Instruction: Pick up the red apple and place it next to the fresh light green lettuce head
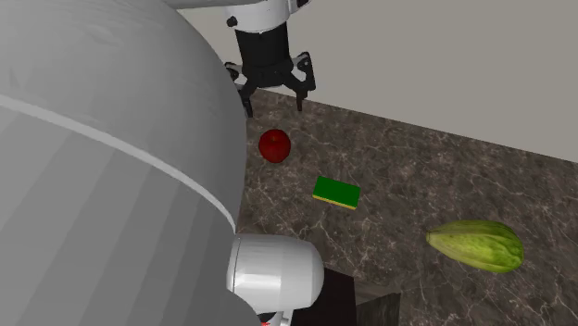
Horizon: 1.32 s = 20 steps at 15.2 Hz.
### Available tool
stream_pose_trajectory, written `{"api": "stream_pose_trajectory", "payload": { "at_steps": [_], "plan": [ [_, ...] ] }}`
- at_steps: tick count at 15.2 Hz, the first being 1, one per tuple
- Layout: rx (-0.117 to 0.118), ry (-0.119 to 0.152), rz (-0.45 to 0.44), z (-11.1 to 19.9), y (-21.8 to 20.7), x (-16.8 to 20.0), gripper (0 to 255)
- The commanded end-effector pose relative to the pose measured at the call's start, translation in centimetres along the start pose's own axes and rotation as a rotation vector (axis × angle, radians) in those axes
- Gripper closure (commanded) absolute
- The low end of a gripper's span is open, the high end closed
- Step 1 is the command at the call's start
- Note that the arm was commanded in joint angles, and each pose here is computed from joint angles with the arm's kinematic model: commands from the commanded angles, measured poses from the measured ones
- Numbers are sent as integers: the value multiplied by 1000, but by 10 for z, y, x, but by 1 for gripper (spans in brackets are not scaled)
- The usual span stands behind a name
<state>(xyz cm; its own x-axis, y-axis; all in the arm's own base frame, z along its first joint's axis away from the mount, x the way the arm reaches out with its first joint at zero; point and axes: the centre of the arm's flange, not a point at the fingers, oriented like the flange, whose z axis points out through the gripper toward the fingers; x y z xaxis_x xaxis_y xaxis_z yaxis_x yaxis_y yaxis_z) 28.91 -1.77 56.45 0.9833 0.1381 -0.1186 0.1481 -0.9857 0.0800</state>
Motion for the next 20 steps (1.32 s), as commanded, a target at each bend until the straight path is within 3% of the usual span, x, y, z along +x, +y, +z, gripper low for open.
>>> {"api": "stream_pose_trajectory", "payload": {
  "at_steps": [1, 20],
  "plan": [
    [0, 0, 0, 0, 0, 0, 0],
    [72, 103, 94, 188, -13, 149, 0]
  ]
}}
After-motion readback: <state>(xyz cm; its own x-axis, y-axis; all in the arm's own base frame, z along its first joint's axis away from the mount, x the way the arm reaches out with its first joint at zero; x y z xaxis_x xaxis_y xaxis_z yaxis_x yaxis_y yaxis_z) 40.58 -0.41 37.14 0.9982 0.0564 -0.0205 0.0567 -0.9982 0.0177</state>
